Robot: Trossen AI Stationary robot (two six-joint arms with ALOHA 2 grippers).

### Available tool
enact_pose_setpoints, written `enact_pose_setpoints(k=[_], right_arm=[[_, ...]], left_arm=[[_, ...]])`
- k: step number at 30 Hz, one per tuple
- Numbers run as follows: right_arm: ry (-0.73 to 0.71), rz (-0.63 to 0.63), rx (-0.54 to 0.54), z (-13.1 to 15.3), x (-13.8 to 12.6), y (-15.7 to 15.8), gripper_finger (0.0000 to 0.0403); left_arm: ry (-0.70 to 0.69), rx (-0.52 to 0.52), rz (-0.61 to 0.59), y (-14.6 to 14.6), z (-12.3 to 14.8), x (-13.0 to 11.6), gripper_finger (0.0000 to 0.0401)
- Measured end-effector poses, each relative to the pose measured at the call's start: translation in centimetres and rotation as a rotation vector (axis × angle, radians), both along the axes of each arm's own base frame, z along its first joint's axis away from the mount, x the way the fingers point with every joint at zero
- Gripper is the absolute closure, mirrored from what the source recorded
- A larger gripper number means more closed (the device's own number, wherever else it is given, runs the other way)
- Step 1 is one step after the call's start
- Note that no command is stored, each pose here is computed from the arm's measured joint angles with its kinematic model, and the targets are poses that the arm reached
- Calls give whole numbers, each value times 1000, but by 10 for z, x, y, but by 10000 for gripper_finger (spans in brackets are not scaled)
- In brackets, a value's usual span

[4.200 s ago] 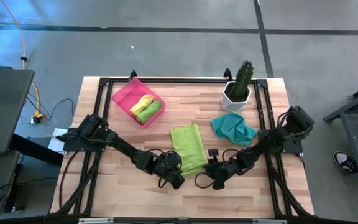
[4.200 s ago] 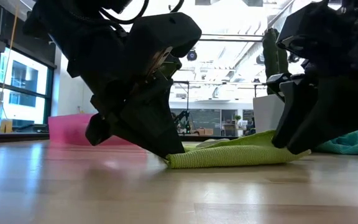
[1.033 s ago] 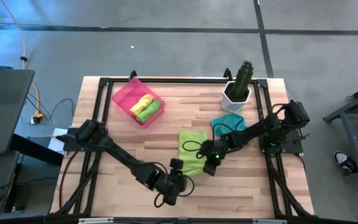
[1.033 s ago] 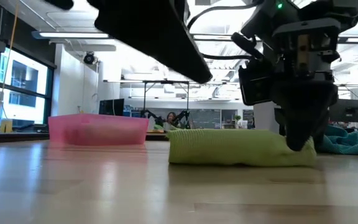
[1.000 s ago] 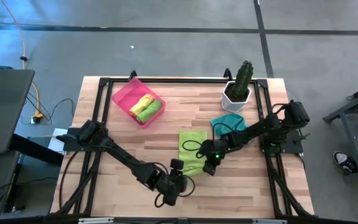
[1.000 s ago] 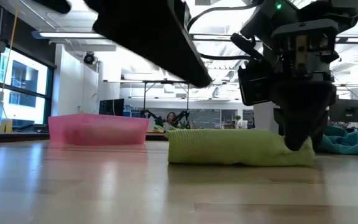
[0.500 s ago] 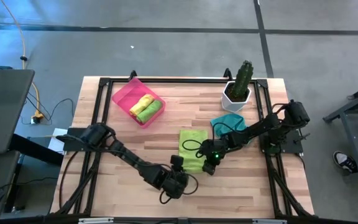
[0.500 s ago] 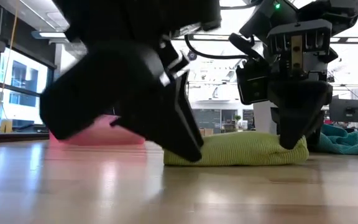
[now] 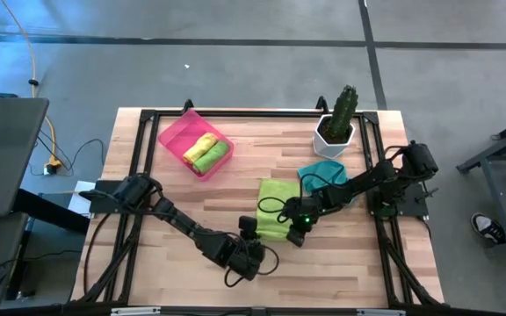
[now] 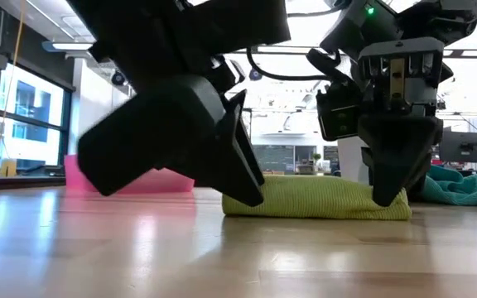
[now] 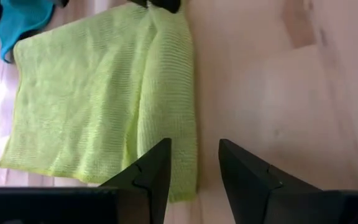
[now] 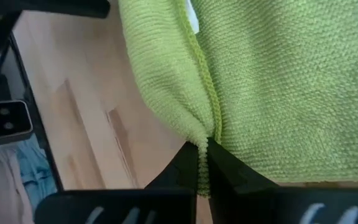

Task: Roll microfiber towels into tight, uniform cylinder then place into a basket
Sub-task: Roll the light green microfiber cloth

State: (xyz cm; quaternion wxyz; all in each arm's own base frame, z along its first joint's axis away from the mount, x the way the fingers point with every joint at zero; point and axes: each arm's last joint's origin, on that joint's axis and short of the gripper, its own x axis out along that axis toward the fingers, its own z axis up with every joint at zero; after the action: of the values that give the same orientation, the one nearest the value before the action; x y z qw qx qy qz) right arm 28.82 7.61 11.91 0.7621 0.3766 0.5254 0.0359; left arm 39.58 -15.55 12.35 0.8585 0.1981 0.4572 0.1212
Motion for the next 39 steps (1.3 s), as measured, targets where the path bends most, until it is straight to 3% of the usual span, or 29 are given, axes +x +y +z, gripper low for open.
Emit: enact_pose_setpoints(k=[11, 18, 25, 32, 35, 39], right_arm=[[16, 48, -61, -2, -4, -1, 402], [19, 47, -63, -2, -4, -1, 402], [16, 52, -65, -2, -4, 0, 402], [8, 73, -71, -2, -6, 7, 402], [-3, 86, -77, -2, -6, 8, 402], [-24, 109, -97, -2, -5, 8, 402]], left_arm=[[-39, 34, -25, -18, 10, -9, 276], [-29, 35, 10, -2, 16, -5, 276], [79, -96, 30, 27, -1, 5, 253], [113, -199, 40, 32, -2, 7, 225], [85, -286, 121, 31, -3, 7, 238], [87, -453, 219, 29, -3, 6, 295]])
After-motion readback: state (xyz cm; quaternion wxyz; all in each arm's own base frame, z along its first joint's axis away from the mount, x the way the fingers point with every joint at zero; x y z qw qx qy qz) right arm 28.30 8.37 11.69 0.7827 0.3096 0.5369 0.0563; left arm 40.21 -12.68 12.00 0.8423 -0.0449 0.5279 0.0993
